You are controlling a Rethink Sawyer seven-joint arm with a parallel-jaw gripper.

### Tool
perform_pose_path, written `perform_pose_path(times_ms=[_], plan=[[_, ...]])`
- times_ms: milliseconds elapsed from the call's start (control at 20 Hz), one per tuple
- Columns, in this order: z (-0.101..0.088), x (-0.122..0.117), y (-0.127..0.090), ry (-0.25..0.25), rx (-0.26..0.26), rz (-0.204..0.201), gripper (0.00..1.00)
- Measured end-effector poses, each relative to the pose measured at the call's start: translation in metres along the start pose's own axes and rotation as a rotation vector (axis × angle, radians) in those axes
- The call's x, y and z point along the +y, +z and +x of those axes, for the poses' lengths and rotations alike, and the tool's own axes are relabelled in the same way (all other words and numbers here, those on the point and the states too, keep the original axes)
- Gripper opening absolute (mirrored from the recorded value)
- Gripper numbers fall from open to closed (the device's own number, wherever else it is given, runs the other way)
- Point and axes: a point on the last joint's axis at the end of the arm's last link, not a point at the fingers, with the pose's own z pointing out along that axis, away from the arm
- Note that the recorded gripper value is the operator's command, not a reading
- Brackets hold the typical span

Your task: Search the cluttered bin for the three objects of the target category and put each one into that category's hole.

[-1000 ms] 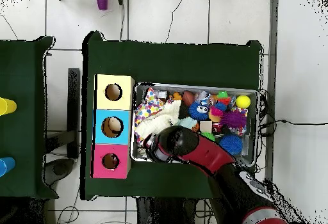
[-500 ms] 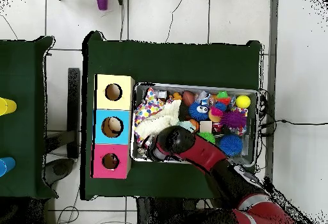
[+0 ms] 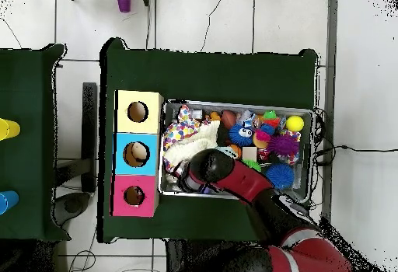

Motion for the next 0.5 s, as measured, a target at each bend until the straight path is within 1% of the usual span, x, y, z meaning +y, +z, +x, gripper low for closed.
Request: perform_pose_path(times_ms=[150,300,400,500], plan=[[0.003,0.002,0.0,-0.008,-0.009,0.016,1.0],[0.004,0.006,-0.005,-0.017,-0.023,0.023,1.0],[0.006,0.009,-0.013,-0.024,-0.038,0.023,1.0],[0.009,0.013,-0.028,-0.033,-0.062,0.022,1.0]])
